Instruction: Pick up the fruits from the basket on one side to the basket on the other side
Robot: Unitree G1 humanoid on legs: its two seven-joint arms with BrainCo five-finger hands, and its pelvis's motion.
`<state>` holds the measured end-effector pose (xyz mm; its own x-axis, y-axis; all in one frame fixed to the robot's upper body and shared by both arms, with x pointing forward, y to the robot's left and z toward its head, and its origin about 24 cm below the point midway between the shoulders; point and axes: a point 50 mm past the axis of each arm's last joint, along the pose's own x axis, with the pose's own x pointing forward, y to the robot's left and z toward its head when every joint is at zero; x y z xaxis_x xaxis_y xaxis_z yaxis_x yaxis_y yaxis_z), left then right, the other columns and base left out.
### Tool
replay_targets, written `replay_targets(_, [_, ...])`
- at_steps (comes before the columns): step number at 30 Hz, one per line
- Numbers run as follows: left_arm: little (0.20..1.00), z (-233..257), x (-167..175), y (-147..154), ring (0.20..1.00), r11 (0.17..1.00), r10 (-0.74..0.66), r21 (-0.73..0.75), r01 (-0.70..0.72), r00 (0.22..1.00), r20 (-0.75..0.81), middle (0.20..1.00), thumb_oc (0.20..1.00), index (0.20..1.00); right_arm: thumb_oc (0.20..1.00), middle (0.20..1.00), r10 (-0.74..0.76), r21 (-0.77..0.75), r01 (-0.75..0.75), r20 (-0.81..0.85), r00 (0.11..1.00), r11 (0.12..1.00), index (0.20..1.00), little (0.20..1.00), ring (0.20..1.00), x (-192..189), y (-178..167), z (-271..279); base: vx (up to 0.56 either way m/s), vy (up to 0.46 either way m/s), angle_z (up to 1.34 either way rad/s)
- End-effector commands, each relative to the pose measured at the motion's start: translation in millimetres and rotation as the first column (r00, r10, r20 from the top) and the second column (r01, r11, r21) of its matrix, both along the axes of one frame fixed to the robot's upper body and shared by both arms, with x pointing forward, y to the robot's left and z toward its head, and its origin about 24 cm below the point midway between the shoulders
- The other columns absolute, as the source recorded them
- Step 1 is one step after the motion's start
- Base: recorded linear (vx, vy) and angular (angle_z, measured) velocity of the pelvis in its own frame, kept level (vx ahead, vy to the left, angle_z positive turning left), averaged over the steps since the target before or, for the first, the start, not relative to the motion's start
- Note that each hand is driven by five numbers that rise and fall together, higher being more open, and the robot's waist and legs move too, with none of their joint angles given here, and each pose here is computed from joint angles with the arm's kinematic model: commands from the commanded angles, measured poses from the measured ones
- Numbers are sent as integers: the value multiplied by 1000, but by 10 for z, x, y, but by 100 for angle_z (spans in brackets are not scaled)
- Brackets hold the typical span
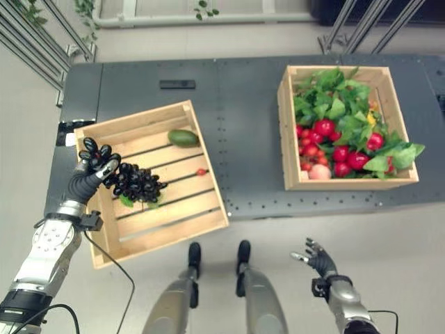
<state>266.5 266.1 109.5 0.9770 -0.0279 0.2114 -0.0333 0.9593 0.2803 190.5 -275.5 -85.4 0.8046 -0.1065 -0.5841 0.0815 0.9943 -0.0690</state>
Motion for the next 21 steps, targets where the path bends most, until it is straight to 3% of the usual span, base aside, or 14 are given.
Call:
replay_targets(1, [200,407,-65,-39,200,997,-47,-48,60,972,232,200,200,200,1000,1000,31,-40,-29,58,998,999,1000,1000,1000,-17,-72,109,59,-8,12])
replay_targets(8, [200,467,-56,-83,200,992,-111,-25,120,965,237,200,200,200,1000,1000,201,-145,-176,181,963,974,1000,1000,1000,234,-128,513,76,0,5])
replay_targets(9, [200,507,-53,-104,200,988,-149,4,152,961,234,200,200,200,1000,1000,276,-234,-223,225,934,946,1000,1000,1000,351,-207,745,88,19,1])
replay_targets(16, [200,687,-55,-170,200,967,-256,74,245,936,244,200,200,200,1000,1000,454,-439,-286,344,822,852,1000,1000,1000,624,-342,1509,91,12,0])
replay_targets(17, [200,746,-58,-203,200,955,-295,96,279,924,243,200,200,200,1000,1000,532,-519,-304,376,759,799,1000,1000,1000,707,-313,1816,91,14,-2])
replay_targets(21, [200,780,-71,-249,200,943,-331,105,315,912,240,200,200,200,1000,1000,580,-576,-304,384,719,758,1000,1000,1000,737,-313,2025,65,6,-3])
